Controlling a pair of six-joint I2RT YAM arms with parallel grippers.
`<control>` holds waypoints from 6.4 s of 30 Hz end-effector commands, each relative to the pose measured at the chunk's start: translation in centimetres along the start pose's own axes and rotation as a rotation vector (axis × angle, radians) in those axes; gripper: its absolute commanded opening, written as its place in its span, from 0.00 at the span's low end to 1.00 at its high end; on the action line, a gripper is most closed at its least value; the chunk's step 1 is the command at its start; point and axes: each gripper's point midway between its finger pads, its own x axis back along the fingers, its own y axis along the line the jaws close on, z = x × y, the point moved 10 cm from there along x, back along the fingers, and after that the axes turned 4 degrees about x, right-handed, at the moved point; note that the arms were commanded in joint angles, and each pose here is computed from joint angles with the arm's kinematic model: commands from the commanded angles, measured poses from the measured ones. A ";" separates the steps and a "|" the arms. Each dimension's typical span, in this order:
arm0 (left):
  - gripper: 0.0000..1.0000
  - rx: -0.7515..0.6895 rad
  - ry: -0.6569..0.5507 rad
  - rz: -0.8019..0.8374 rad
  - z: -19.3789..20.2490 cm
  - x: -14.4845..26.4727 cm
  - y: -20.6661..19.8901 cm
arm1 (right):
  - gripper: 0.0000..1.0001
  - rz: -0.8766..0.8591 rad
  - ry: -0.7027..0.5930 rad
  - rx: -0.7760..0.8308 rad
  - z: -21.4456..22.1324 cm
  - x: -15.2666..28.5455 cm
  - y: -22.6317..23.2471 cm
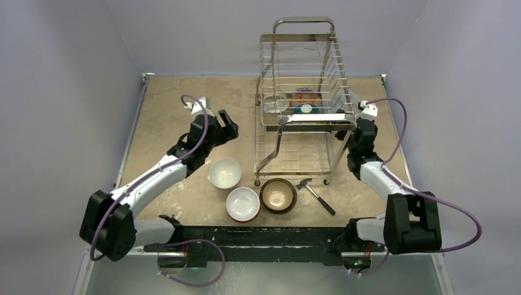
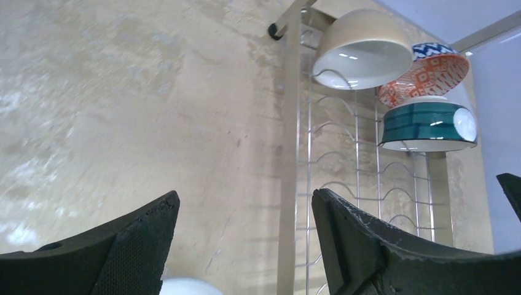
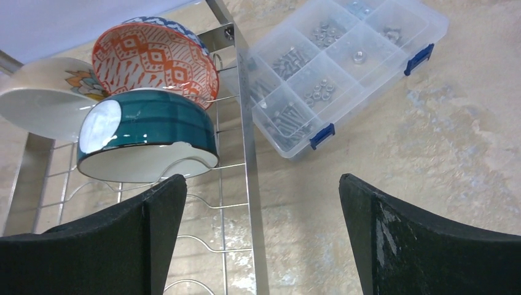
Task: Load the bowls into the dish rack
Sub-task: Pick up the bowl from the center of the board, then place the bowl in the dish rack.
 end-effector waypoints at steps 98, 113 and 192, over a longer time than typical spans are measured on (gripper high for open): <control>0.00 -0.094 0.148 0.043 0.0 5.1 7.0 | 0.39 -0.639 0.349 -0.071 3.7 -4.0 3.6; 0.00 -0.144 -0.291 0.234 -6.4 4.2 3.0 | 0.51 -0.651 0.332 -0.051 3.5 -3.7 3.6; 0.00 -0.949 -0.779 0.213 1.4 -15.4 -3.7 | 0.54 -0.652 0.339 -0.014 4.1 -4.3 3.3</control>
